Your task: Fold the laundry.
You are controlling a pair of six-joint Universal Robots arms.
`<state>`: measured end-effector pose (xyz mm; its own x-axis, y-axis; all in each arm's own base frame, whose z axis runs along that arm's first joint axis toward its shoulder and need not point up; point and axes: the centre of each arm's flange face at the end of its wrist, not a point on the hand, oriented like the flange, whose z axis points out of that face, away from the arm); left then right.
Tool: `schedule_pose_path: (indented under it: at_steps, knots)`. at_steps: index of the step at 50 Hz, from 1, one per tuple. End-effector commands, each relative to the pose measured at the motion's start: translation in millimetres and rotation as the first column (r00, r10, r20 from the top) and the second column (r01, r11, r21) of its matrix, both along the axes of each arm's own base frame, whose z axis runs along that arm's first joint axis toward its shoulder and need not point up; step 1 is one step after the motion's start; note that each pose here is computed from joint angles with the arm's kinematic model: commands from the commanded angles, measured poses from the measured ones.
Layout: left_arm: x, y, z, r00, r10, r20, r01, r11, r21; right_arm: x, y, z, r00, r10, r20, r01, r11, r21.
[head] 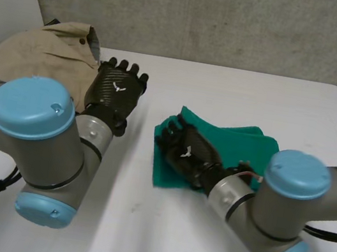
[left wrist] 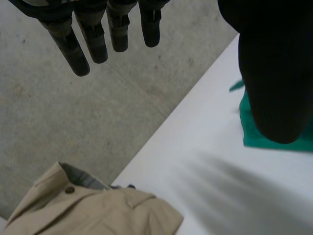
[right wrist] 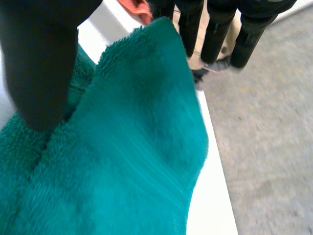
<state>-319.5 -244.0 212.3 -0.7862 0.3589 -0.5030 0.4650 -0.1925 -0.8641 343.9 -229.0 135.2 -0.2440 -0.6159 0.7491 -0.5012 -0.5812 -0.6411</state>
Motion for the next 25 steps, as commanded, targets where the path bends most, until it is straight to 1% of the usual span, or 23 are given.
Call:
schedule_pose_path:
  at_steps: [1,3,4,7,8,10,11,12,16,20,25]
  knots:
    - [-23,5,5,0.998,-0.053,-0.02,0.053,0.998,-0.028,-68,-50,59,0.924,-0.3,0.237,0.247,0.942,0.229]
    - [-28,7,5,0.998,-0.064,-0.021,0.064,0.998,-0.03,-83,-57,58,0.895,-0.369,0.248,0.285,0.904,0.318]
    - [-30,8,4,0.997,-0.07,-0.022,0.07,0.997,-0.032,-96,-62,54,0.871,-0.427,0.241,0.314,0.863,0.396]
    - [-43,16,0,0.993,-0.116,-0.02,0.115,0.993,-0.029,-112,-67,48,0.846,-0.492,0.204,0.36,0.811,0.462]
    - [-52,22,-5,0.987,-0.157,-0.018,0.156,0.987,-0.024,-122,-69,42,0.84,-0.515,0.172,0.389,0.792,0.471]
    - [-63,27,-10,0.978,-0.21,-0.018,0.209,0.978,-0.019,-131,-72,35,0.836,-0.533,0.131,0.423,0.778,0.464]
    - [-68,29,-13,0.971,-0.236,-0.02,0.236,0.972,-0.017,-139,-73,29,0.839,-0.537,0.089,0.451,0.777,0.438]
    - [-79,32,-19,0.956,-0.292,-0.025,0.292,0.956,-0.009,-142,-73,27,0.841,-0.537,0.07,0.464,0.781,0.417]
    - [-97,31,-41,0.932,-0.362,-0.008,0.362,0.932,0.027,-145,-69,18,0.856,-0.517,0.008,0.478,0.798,0.367]
    - [-98,33,-61,0.938,-0.344,0.034,0.339,0.935,0.103,-146,-67,12,0.853,-0.522,0.004,0.477,0.784,0.398]
    - [-94,29,-70,0.952,-0.298,0.065,0.288,0.948,0.134,-148,-68,12,0.841,-0.54,0.024,0.478,0.764,0.433]
